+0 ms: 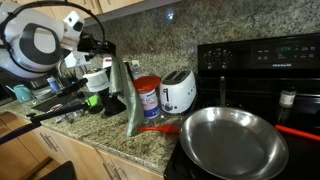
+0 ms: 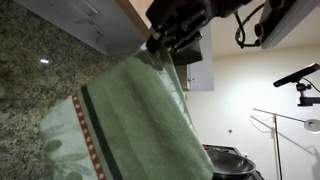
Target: Put the green towel on the orange lid
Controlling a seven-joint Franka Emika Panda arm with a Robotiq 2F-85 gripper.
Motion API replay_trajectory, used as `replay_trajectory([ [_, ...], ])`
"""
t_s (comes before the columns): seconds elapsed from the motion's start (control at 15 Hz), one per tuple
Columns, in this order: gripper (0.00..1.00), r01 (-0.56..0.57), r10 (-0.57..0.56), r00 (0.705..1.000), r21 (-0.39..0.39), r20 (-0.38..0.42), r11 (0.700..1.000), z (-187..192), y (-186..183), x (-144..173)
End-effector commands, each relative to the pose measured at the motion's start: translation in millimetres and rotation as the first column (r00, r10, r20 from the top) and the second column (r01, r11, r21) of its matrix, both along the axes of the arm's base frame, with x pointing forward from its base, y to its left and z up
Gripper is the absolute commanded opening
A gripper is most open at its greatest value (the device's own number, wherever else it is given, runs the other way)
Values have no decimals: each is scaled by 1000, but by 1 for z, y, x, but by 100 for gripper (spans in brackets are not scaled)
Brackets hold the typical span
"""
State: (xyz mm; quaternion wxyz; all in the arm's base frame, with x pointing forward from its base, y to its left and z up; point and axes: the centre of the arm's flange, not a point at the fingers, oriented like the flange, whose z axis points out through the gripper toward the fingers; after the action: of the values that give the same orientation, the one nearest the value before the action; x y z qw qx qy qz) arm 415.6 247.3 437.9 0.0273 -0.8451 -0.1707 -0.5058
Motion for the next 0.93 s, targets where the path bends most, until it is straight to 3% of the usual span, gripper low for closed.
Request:
replay_trajectory([
  [0.0,3,-87,86,990,0,-113,996,-2,-19,6],
  [0.47,3,-183,152,938,-70,-312,981,-19,-25,-2],
  [0.6,3,-219,187,913,-51,-362,974,-18,-22,-7],
  [0.87,3,-276,243,898,-39,-366,960,-7,-9,-22],
])
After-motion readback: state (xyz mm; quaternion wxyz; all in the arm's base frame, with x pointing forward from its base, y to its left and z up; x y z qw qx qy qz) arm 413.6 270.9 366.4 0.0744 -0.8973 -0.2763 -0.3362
